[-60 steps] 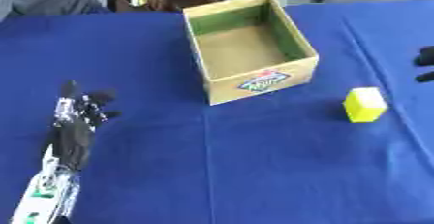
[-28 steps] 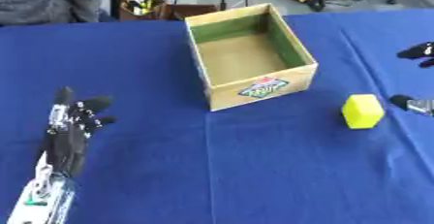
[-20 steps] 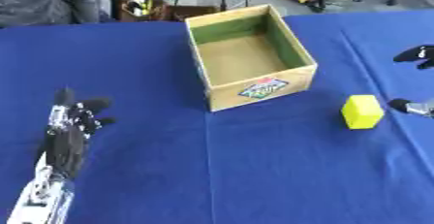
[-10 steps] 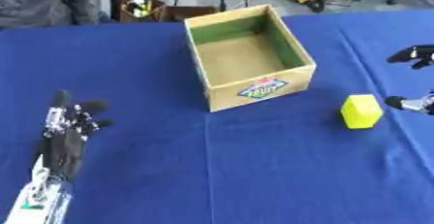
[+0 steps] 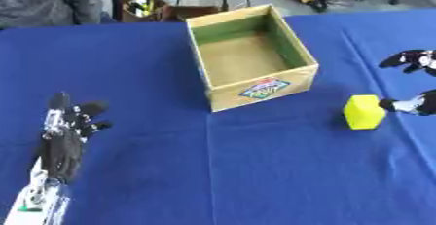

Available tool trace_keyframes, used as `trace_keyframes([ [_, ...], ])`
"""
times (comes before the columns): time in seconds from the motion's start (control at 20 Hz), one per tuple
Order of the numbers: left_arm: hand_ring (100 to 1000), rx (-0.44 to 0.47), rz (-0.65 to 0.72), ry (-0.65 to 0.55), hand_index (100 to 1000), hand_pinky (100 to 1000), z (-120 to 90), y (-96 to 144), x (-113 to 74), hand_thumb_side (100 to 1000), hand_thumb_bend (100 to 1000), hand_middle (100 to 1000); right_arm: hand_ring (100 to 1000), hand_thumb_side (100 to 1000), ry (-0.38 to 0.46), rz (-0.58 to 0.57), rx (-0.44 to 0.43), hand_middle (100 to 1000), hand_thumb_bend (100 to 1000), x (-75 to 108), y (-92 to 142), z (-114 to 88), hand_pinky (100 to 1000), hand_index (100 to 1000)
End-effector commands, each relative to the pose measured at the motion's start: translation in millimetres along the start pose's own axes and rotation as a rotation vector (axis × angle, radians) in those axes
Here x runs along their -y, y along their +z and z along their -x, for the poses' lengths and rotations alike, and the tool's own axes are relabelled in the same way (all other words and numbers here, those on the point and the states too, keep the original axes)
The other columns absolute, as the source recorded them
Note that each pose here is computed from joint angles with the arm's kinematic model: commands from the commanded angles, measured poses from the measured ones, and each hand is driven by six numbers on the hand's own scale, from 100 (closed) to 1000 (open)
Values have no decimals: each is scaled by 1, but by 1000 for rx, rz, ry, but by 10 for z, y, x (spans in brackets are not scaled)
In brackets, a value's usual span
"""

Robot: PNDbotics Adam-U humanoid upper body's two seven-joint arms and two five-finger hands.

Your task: Pick up objects on the table and place them in the box.

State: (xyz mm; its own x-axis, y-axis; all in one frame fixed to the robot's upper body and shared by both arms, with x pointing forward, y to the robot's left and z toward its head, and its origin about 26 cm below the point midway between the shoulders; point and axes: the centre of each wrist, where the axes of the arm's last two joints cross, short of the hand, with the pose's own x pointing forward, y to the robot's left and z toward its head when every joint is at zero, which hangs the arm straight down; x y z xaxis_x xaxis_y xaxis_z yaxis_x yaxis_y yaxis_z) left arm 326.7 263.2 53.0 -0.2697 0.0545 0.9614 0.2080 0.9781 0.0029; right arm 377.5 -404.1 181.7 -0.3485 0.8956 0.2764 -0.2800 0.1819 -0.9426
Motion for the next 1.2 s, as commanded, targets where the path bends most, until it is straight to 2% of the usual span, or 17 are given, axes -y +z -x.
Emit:
trace_keyframes([
  [0.05, 871, 15, 12, -20, 659, 726, -62, -21, -38, 1000, 418, 712, 922, 422, 34, 3, -3, 861, 429, 120, 23, 4, 847, 894],
  [0.75, 871, 17, 18, -20, 659, 727, -67, -30, -32, 1000, 416, 711, 923, 432, 27, -56, -9, 860, 421, 0, -38, 51, 846, 893],
  [1.2, 871, 18, 22, -19, 659, 728, -68, -33, -26, 1000, 415, 711, 923, 437, 5, -86, -61, 859, 417, -96, -69, 178, 845, 892],
])
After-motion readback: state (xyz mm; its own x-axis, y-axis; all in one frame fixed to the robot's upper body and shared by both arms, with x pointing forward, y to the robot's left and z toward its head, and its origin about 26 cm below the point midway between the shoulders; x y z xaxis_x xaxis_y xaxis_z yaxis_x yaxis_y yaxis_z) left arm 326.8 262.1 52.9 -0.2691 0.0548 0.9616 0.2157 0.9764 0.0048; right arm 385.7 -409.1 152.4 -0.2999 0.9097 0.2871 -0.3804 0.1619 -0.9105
